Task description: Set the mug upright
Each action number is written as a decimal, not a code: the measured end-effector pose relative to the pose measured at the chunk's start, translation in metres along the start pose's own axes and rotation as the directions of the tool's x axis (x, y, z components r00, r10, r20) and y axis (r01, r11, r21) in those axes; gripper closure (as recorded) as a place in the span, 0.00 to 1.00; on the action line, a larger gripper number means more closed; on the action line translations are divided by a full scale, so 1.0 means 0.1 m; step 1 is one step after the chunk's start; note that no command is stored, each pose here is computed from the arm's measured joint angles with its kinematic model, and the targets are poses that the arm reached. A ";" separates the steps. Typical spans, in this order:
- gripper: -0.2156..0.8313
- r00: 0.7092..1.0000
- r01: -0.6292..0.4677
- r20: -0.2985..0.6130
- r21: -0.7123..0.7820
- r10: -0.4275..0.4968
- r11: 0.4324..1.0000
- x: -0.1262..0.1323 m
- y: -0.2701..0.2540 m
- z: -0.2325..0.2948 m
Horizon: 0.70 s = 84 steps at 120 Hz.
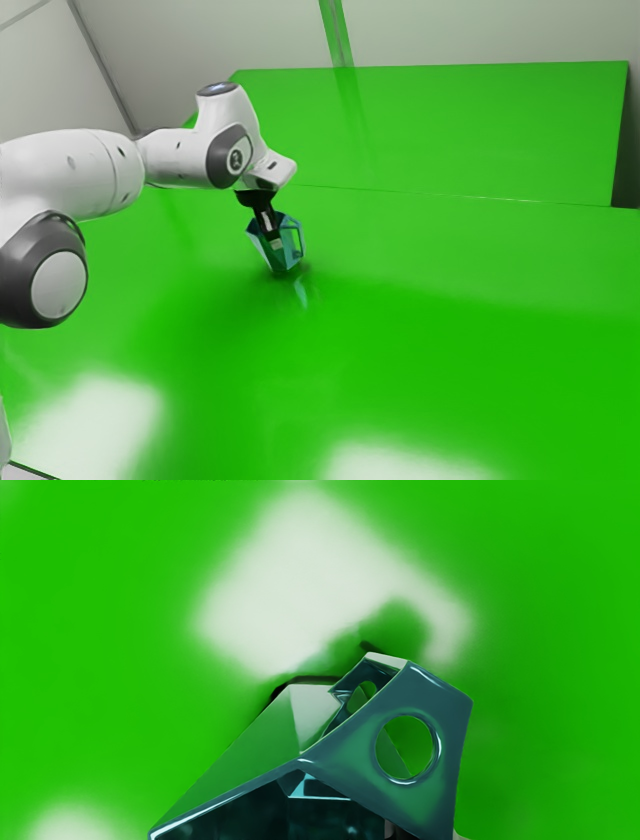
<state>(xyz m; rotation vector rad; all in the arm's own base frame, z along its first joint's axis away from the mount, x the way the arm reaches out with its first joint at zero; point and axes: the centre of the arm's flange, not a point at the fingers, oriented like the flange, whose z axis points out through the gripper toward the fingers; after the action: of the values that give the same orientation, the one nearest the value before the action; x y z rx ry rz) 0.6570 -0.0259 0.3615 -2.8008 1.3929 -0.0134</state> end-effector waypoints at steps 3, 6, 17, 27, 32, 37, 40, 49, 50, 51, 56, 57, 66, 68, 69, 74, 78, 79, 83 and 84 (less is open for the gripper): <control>0.96 1.000 -0.010 0.006 0.011 0.010 1.000 0.01 -0.01 0.00; 0.96 1.000 -0.022 0.012 0.020 0.022 1.000 0.04 -0.01 0.00; 0.96 0.998 -0.061 0.035 0.047 0.059 0.997 0.10 0.00 0.00; 0.96 0.996 -0.081 0.051 0.059 0.078 0.995 0.11 -0.01 0.02; 0.96 0.995 -0.087 0.058 0.060 0.084 0.994 0.11 -0.01 0.05; 0.96 0.994 -0.092 0.062 0.061 0.088 0.994 0.11 -0.01 0.07; 0.96 0.994 -0.093 0.063 0.061 0.090 0.994 0.11 -0.01 0.08; 0.96 0.993 -0.098 0.065 0.063 0.094 0.993 0.12 -0.01 0.08; 0.96 0.993 -0.098 0.065 0.063 0.094 0.993 0.12 -0.01 0.08; 0.96 0.993 -0.099 0.065 0.063 0.094 0.993 0.12 0.00 0.08; 0.92 0.993 -0.100 0.066 0.063 0.096 0.993 0.12 0.00 0.09; 0.91 0.993 -0.100 0.066 0.063 0.096 0.993 0.12 0.00 0.09; 0.74 0.993 -0.103 0.066 0.062 0.099 0.993 0.12 0.00 0.09; 0.71 0.993 -0.103 0.067 0.062 0.099 0.993 0.12 0.00 0.09; 0.69 0.993 -0.104 0.067 0.062 0.099 0.993 0.12 0.00 0.09; 0.60 0.993 -0.105 0.066 0.063 0.100 0.993 0.12 0.00 0.08; 0.55 0.993 -0.106 0.066 0.063 0.101 0.992 0.12 0.00 0.08; 0.53 0.993 -0.106 0.066 0.064 0.102 0.992 0.11 0.00 0.07; 0.48 0.993 -0.107 0.065 0.066 0.103 0.992 0.11 0.00 0.06; 0.47 0.993 -0.107 0.065 0.066 0.103 0.992 0.11 0.00 0.05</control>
<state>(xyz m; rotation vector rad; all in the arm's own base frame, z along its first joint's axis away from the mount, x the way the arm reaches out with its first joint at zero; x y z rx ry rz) 0.6637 -0.0352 0.3560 -2.6453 1.4939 0.0244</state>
